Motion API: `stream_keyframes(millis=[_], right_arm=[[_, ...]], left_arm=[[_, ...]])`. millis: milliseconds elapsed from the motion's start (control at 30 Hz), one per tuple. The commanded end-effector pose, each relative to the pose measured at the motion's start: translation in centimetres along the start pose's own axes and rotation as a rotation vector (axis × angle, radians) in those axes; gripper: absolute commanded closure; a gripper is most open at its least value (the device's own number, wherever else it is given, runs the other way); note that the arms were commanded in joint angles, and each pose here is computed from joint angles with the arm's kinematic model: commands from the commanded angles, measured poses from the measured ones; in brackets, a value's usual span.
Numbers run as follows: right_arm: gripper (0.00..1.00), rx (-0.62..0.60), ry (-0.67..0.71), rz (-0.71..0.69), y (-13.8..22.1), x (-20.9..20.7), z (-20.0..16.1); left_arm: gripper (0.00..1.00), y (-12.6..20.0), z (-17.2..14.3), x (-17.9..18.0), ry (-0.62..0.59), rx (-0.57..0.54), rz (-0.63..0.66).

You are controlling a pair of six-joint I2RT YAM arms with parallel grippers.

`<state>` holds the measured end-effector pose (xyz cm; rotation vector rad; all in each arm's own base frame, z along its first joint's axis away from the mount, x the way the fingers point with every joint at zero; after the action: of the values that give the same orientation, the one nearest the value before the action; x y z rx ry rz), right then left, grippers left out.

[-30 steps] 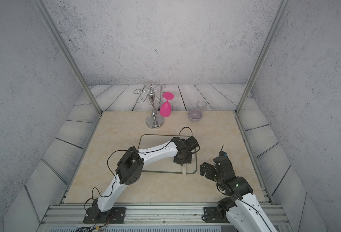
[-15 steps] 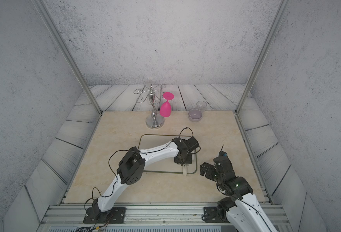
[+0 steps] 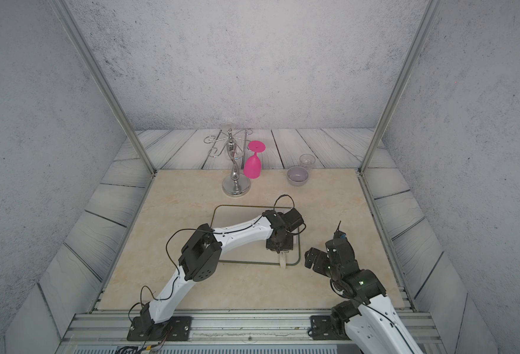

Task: Align the knife with the edge of the cutting board
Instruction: Place the knife at the edge of the cutting board.

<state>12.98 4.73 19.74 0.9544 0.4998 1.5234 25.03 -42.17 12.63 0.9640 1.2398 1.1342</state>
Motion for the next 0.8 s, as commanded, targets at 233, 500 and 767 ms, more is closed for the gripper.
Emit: stream_keyframes(millis=[233, 500, 767], right_arm=[[0.01, -0.02, 0.012, -0.016, 0.5, 0.0, 0.4], [0.01, -0.03, 0.02, -0.014, 0.7, 0.1, 0.8], [0.01, -0.09, 0.015, 0.004, 1.1, 1.1, 2.6]], left_arm=[[0.49, 2.0, 0.5, -0.5, -0.018, -0.044, -0.026], [0.0, 6.9, 1.7, 0.1, -0.051, -0.143, -0.066], [0.0, 10.9, 4.1, 5.7, -0.004, -0.173, -0.117]])
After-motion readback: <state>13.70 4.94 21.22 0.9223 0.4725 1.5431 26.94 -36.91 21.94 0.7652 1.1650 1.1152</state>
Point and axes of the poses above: each gripper's point midway between its finger pads, its own y axis back along the fingers, its own x axis along the line the jaws close on, z = x × y, the point moved 10 cm from there along y, back along the fingers, and after that the axes turned 10 degrees about y, right-handed, at the moved point
